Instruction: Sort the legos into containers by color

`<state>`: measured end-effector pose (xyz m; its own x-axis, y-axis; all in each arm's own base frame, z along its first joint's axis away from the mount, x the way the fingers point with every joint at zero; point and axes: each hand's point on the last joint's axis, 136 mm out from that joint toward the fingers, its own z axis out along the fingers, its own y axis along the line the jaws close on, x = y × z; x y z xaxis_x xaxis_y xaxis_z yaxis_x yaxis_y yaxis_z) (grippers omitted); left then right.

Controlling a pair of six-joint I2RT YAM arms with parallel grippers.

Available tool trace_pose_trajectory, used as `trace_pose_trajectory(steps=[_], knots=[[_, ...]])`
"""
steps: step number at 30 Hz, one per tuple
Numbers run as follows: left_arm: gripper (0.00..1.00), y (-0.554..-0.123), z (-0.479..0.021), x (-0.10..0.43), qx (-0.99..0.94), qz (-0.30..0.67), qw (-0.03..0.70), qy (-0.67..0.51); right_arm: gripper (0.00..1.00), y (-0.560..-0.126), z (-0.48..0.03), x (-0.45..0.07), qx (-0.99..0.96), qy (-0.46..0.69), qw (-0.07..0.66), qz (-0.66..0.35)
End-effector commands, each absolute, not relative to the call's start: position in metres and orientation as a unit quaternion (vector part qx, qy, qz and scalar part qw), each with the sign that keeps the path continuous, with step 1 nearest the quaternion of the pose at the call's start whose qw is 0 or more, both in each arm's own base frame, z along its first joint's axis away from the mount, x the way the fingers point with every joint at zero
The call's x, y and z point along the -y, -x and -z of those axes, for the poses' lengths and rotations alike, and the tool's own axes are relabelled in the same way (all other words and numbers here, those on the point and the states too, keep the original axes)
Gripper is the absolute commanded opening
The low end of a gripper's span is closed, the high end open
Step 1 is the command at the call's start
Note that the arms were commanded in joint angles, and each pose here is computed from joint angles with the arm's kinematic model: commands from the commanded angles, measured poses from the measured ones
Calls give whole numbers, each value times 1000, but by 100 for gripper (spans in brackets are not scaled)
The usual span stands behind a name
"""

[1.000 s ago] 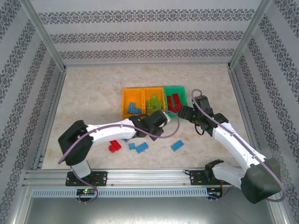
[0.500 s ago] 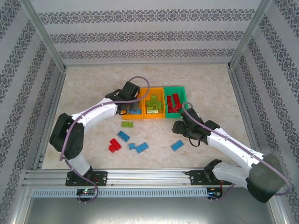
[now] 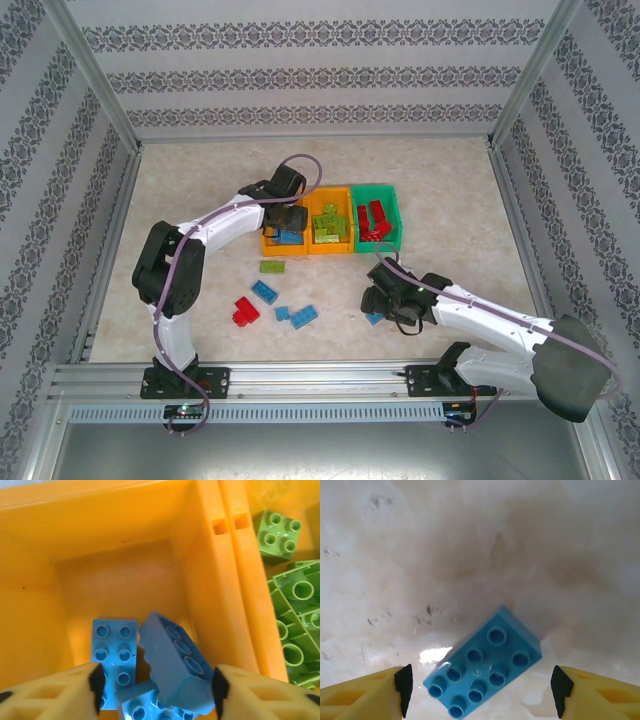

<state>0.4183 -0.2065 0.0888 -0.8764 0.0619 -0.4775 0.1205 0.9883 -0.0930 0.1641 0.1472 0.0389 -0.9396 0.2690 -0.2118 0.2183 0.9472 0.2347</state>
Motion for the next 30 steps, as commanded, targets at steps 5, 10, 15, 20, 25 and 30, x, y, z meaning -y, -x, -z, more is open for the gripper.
trace_pose_trajectory(steps=[5,10,15,20,25,30], knots=[[80,-416,-109,206,-961,88,262,-25,76,-147,-28,-150,-981,-147,89,-94],[100,-406,-125,202,-951,83,295,-31,76,-152,-27,-151,-981,-150,94,-83],[100,-394,-143,198,-938,103,328,-29,76,-158,-20,-149,-982,-152,89,-66],[100,-381,-154,193,-931,112,345,-32,74,-162,-17,-147,-984,-147,91,-51],[100,-372,-159,186,-927,111,357,-29,71,-160,-12,-140,-986,-140,84,-29],[100,-367,-158,181,-928,105,355,-28,70,-166,-19,-140,-986,-127,105,-28]])
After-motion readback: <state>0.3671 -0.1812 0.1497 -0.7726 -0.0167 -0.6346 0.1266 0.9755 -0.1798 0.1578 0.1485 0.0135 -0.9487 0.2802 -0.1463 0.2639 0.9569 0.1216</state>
